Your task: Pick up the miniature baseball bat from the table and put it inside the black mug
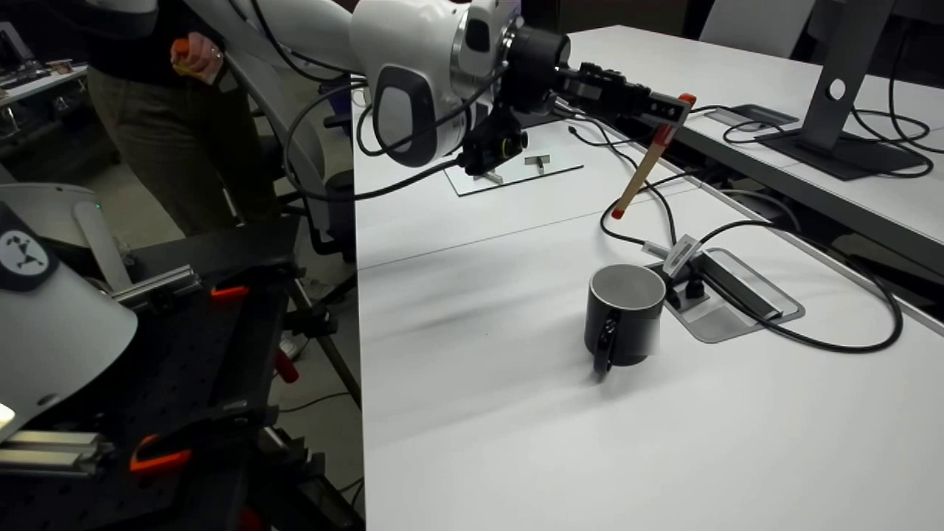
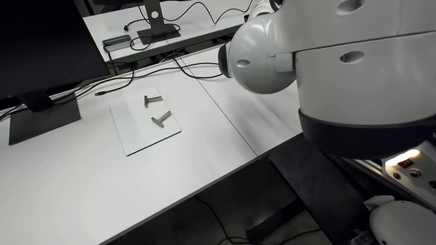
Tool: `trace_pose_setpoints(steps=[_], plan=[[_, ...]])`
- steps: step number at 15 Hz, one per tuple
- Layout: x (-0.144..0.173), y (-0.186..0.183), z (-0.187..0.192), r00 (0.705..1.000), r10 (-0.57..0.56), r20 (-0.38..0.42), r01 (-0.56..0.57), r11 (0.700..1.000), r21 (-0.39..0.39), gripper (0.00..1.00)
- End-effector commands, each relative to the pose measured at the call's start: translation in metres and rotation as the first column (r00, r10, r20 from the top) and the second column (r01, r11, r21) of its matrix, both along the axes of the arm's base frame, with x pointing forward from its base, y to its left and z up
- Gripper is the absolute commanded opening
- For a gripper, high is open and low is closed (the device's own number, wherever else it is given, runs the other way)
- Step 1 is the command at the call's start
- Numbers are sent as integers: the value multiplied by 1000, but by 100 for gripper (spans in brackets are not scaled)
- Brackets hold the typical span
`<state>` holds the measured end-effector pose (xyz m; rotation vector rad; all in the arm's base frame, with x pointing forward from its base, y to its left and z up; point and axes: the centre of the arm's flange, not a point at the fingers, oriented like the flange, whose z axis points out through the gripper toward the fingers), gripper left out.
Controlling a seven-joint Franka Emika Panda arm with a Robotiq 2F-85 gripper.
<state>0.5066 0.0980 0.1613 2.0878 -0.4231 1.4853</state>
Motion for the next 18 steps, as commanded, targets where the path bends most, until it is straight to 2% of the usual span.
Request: trace_pose_setpoints(steps=[1,13,18], plan=[[1,-8,11,1000,8,2,-8,1000,-11,7],[7,-17,-2,998,-16,67,13,999,51,7],[8,-23,-8,998,-42,56,39,998,44,7]])
